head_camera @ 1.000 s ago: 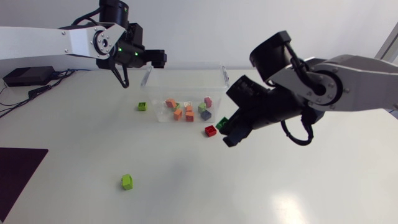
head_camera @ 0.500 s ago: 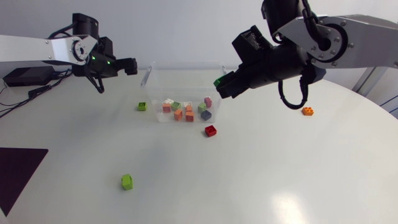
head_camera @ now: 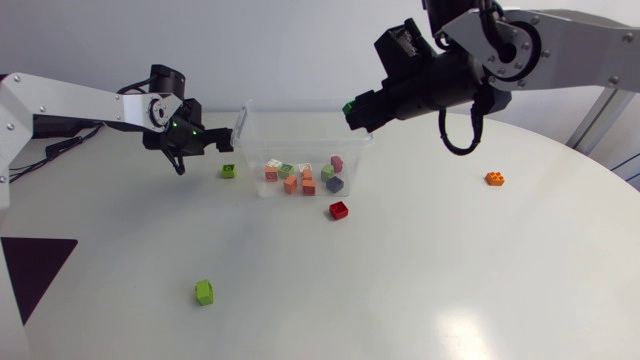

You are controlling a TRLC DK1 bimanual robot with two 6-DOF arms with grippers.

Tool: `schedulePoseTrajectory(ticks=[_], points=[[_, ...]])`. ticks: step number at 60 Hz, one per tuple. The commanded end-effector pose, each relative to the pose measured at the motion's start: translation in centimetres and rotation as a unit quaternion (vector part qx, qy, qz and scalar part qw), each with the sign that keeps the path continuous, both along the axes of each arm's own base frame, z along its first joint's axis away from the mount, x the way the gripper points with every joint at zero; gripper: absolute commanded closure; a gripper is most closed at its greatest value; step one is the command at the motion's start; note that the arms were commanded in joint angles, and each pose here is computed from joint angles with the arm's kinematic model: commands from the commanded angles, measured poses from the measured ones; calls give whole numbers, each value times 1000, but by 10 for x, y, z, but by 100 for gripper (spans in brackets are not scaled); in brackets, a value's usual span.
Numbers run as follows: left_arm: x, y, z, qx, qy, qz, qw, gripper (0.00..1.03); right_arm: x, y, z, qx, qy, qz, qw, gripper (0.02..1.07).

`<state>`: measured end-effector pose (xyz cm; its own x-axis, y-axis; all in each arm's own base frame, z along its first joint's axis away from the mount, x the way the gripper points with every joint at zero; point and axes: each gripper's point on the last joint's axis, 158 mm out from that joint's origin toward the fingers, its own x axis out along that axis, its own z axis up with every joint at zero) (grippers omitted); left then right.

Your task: Place the duplo bricks in the container

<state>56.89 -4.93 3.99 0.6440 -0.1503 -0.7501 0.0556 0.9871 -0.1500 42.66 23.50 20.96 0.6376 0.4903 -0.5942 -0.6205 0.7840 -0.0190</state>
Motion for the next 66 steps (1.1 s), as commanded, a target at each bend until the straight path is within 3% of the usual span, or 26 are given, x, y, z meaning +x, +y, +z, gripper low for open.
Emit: schedulePoseTrajectory(ticks=[1, 25, 47, 49, 51, 56, 66], points=[[7, 3, -6, -7, 1, 8, 1000, 5, 13, 1, -2, 11, 1, -10, 1000, 88], [9, 31, -31, -2, 16, 40, 999, 5, 51, 5, -14, 30, -11, -31, 999, 88], [8, 21, -48, 2, 26, 26, 999, 6, 88, 8, -23, 31, -32, -57, 997, 82], [8, 18, -48, 2, 25, 24, 999, 6, 93, 8, -24, 31, -32, -60, 997, 77], [8, 15, -48, 2, 25, 22, 999, 6, 97, 8, -25, 29, -34, -63, 997, 64], [8, 12, -52, 3, 26, 19, 999, 6, 101, 8, -27, 25, -29, -69, 997, 7], [10, 3, -55, 5, 24, 11, 1000, 8, 85, 6, -6, 29, -46, -70, 996, 6]])
